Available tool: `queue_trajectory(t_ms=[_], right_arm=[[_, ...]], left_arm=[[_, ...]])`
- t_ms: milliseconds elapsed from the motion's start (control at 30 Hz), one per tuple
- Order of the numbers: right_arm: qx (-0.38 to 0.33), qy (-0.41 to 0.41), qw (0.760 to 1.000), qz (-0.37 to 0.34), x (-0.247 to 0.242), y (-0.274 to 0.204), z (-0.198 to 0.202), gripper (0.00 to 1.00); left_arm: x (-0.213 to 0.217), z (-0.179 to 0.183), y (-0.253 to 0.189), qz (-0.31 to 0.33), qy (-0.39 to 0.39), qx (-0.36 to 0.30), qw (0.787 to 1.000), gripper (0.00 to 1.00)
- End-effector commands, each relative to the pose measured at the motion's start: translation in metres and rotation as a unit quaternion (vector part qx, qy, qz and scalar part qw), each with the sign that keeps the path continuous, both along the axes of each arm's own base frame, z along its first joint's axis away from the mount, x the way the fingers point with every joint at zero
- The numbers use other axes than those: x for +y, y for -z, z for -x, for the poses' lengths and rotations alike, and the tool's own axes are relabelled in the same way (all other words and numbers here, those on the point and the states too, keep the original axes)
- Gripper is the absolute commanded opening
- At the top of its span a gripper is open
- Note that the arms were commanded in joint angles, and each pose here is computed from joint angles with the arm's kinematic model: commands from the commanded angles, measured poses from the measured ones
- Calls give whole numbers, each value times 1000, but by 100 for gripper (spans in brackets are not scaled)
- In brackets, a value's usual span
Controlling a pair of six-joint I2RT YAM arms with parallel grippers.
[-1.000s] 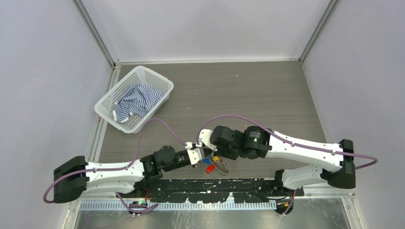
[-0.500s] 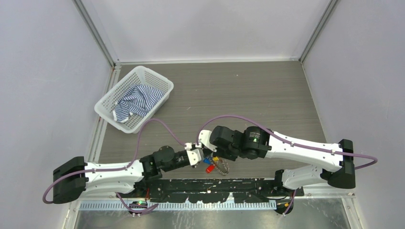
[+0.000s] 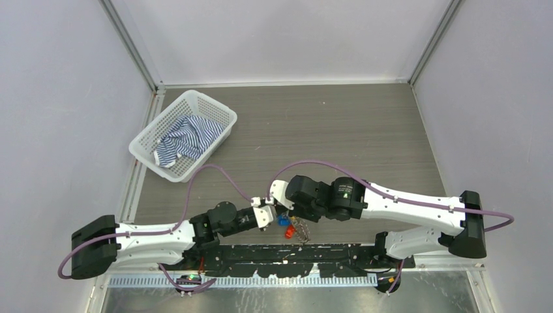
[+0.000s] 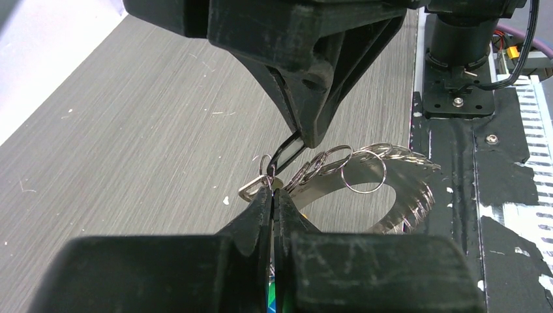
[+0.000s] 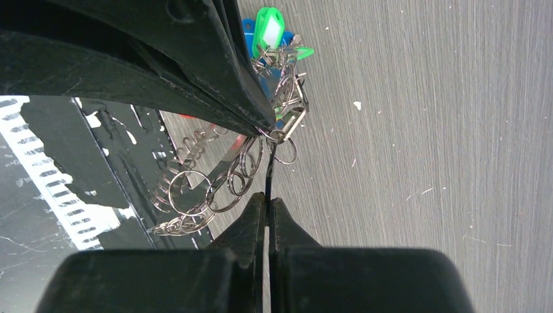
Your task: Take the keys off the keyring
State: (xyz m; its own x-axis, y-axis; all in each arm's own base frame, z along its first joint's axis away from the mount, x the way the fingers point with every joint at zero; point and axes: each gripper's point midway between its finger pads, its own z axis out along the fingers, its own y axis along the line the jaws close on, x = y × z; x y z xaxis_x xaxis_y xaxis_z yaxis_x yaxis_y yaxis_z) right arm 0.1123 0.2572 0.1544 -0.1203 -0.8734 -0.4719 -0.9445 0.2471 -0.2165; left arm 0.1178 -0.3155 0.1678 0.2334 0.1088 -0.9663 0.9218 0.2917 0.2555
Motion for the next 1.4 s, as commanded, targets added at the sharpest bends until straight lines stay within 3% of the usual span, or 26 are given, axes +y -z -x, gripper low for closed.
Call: queue_trajectory(t_ms=[0,400,900,1367], right_arm=[[12,-54,998,-25,34,18,12,1],[32,4,995,-99,26,2,-10,1],[37,8,995,-90,21,-2,-12,1],[-21,31,989,-142,21,-39,-27,1]], left_arm=[[-11,7,-75,120,23,-40,992,0],[-5,11,-67,106,27,-38,993,0],[-4,9,-70,104,21,-43,993,0],[-5,7,-66,99,15,-41,994,0]])
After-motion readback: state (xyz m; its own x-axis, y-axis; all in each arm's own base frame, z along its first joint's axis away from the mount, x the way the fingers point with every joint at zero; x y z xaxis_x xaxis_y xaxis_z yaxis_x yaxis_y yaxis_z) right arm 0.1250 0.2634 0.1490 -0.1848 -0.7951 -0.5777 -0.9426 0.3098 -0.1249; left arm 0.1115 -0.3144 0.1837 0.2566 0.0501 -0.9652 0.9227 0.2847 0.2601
